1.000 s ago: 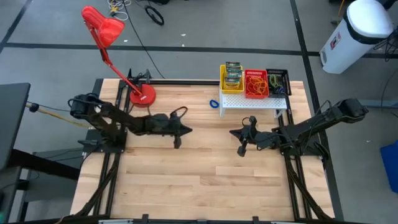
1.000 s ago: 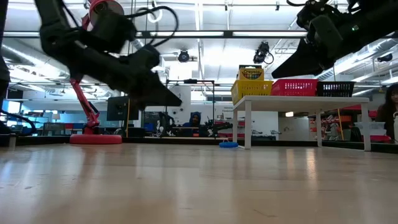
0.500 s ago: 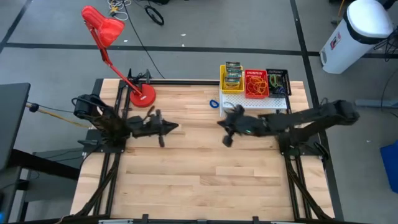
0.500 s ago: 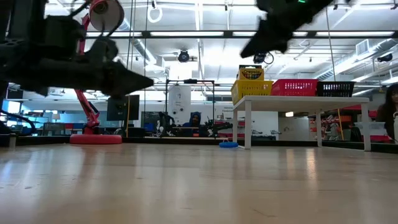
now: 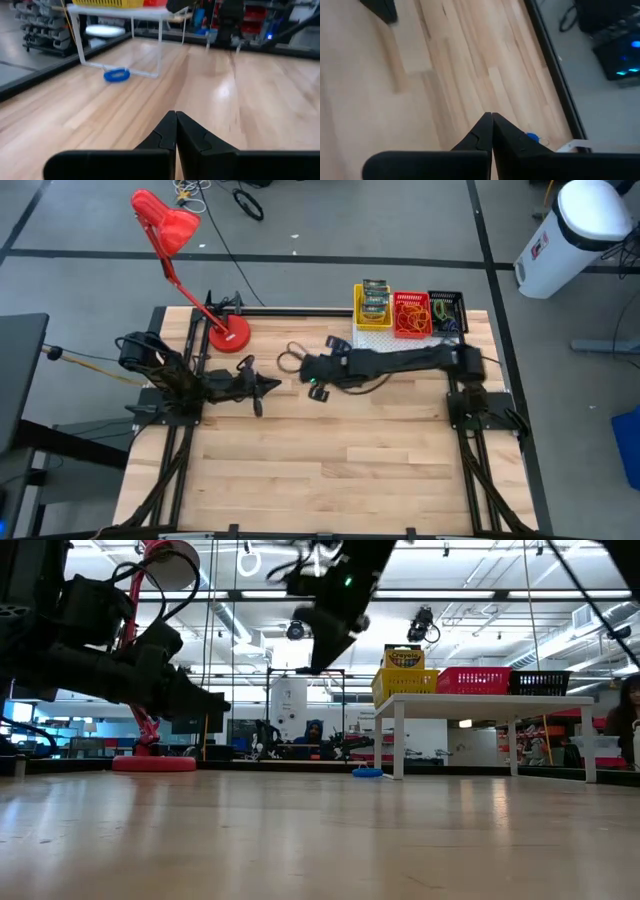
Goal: Pick & Place Office Desk Supplies
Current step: Put the blue spring keychain on the black basket
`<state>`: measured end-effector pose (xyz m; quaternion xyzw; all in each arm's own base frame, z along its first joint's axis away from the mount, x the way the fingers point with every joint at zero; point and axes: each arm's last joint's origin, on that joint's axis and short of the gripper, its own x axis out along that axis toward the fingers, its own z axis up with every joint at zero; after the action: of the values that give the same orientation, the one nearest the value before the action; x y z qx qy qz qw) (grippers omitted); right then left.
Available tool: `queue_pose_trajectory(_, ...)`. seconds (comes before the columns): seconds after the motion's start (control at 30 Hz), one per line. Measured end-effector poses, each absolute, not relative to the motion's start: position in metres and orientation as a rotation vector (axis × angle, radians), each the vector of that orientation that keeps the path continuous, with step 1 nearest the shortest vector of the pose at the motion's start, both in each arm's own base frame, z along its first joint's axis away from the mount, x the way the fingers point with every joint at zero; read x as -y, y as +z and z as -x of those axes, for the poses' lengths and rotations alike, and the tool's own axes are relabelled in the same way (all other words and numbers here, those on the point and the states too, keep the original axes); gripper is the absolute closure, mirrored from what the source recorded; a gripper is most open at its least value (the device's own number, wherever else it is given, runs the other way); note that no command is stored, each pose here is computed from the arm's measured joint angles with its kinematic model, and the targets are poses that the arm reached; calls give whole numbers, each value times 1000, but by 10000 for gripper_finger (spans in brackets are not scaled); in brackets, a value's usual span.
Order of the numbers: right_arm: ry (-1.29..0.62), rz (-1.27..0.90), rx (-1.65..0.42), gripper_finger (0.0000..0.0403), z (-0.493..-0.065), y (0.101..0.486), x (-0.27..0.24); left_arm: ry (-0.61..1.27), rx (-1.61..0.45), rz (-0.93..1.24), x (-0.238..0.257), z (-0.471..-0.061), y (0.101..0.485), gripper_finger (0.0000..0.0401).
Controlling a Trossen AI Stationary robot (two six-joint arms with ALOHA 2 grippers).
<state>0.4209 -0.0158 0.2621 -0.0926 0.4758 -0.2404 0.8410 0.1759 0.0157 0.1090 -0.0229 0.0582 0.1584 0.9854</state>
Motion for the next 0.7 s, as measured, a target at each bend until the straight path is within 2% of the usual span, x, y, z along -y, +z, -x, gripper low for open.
queue_pose_trajectory(0.37,-633,446,-1228,395,-464,169,21,322,-158,-39,-8,-176,106,394)
queue_pose_trajectory(0.5,-674,492,-1300,395,-471,153,29,328,-171,-45,-8,-175,105,392)
queue_pose_trajectory(0.7,-758,429,-1414,395,-462,145,52,326,-183,-41,-8,-175,104,391)
